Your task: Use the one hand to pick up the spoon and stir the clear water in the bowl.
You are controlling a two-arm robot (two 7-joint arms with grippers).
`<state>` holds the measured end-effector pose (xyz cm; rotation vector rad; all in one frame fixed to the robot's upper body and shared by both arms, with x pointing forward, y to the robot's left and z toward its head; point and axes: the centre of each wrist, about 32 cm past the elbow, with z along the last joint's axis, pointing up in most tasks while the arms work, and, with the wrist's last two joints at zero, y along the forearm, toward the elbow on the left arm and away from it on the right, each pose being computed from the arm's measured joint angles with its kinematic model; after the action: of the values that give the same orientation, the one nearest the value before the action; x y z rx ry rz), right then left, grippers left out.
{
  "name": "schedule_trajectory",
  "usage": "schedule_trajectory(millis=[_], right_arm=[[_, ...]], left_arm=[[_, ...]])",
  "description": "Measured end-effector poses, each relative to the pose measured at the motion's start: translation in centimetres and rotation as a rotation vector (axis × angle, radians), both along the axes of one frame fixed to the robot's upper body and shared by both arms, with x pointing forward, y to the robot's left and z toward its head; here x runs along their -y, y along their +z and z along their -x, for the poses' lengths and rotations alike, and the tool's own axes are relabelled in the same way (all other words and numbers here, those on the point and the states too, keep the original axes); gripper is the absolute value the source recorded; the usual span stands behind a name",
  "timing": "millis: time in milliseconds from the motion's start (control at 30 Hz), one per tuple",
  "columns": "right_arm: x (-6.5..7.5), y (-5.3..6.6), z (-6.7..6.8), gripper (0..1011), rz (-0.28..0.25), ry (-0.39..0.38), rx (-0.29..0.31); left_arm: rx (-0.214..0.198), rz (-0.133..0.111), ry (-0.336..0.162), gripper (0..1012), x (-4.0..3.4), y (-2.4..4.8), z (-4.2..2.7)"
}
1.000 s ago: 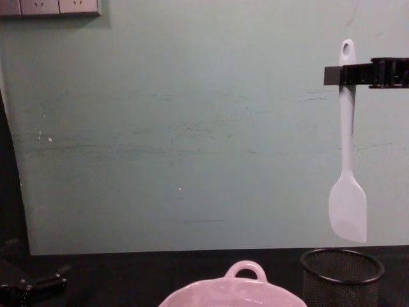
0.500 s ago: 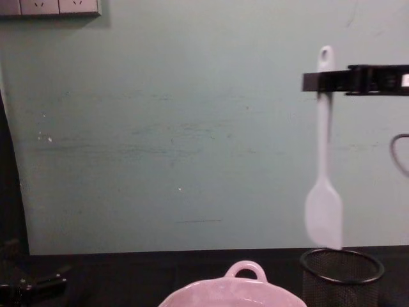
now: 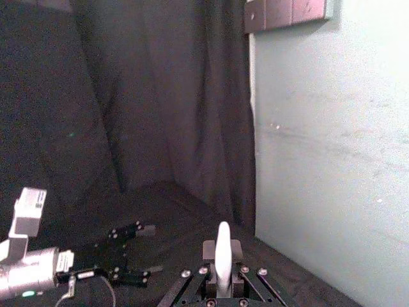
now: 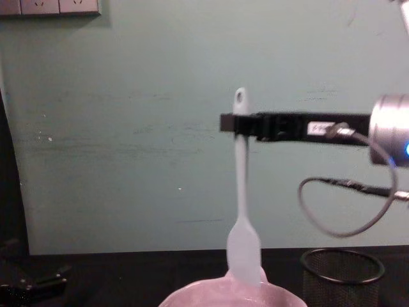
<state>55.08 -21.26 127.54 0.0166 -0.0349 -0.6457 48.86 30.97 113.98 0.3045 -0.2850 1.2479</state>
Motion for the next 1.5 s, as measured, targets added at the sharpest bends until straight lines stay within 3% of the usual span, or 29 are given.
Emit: schedule_trajectory(millis=[200,467,667,933,1233,1500], right_arm=[[-1.6,-2.0,-0.3,116,0.018,0.027,-0.009],[-3.2,-4.6,0.4,117,0.049,0.045,-0.014],[-3.8,-5.4,0.4,116,0.052,0.058,-0.012],[-4.6,-5.7,-1.2,117,0.045,0.057,-0.014],[-3.6,-5.4,-2.6,116,0.037,0.007,-0.012],[-1.6,-5.3,-1.9,116,0.047,-0.038,-0.018]], left_arm=[[0.000,0.000,0.000,1011,0.00,0.00,0.00],[0.000,0.000,0.000,1011,0.00,0.00,0.00],[0.000,0.000,0.000,1011,0.00,0.00,0.00],[0.000,0.000,0.000,1011,0.00,0.00,0.00],[0.000,0.000,0.000,1011,0.00,0.00,0.00],[0.000,0.000,0.000,1011,0.00,0.00,0.00]])
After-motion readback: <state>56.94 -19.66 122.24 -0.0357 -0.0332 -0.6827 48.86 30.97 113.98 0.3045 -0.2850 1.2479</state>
